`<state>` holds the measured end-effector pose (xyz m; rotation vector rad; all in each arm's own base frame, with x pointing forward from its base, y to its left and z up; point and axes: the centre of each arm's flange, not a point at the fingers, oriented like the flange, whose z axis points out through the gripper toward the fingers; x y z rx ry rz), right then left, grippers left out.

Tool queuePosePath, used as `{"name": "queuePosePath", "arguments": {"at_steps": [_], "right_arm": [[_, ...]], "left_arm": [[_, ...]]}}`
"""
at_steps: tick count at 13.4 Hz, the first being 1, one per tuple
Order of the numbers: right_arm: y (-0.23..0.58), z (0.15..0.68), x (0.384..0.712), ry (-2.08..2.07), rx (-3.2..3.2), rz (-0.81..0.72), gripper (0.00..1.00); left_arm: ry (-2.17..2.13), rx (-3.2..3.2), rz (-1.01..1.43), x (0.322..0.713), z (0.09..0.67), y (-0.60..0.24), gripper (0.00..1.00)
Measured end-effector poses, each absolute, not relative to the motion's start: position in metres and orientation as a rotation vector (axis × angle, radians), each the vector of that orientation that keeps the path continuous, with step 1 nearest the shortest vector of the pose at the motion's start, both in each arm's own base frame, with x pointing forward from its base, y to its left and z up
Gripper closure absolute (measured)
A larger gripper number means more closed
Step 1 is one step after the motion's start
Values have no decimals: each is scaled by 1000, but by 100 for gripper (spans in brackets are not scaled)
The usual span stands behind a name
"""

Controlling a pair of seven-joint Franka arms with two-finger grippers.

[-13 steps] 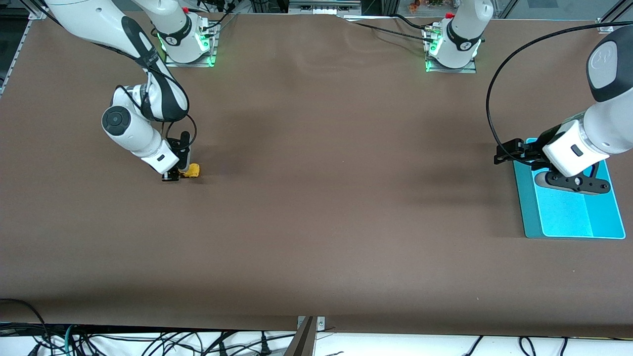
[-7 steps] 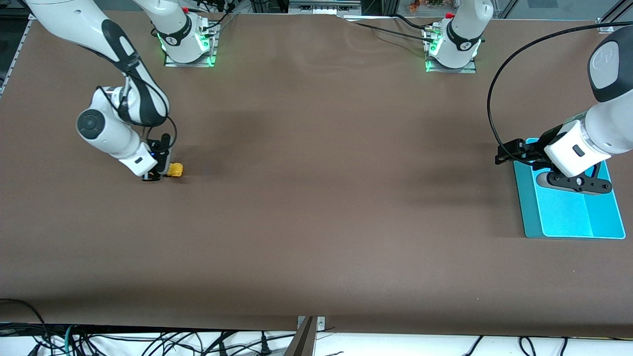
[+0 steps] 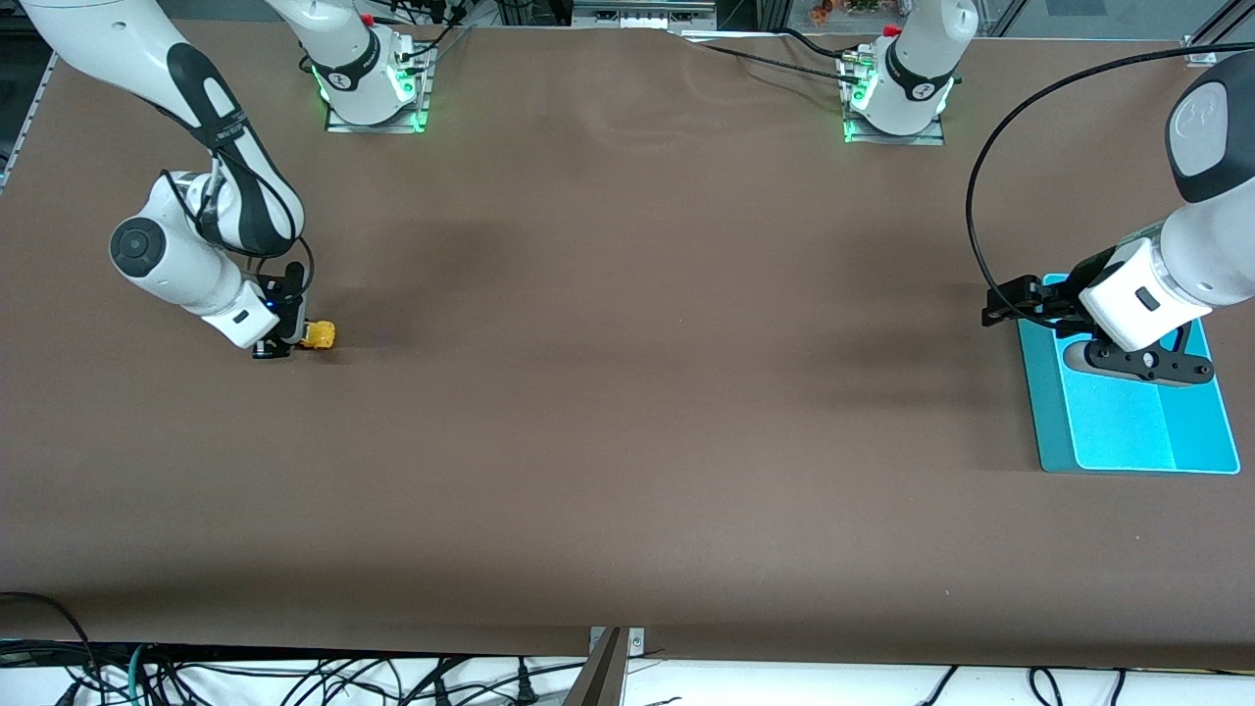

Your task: Wind and store yellow beetle car

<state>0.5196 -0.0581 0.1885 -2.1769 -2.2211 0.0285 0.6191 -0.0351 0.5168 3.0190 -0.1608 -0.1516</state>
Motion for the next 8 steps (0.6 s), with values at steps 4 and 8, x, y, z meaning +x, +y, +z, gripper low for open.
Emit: {"name": "queuePosePath", "arguments": {"at_steps": [4, 8], "right_arm": [[-96, 189, 517, -2239, -2161, 21, 55], [-113, 189, 516, -2258, -2145, 19, 55]], "left_arm": [[-161, 3019, -152, 619, 517, -35, 0], [-161, 3019, -152, 619, 517, -35, 0]]}}
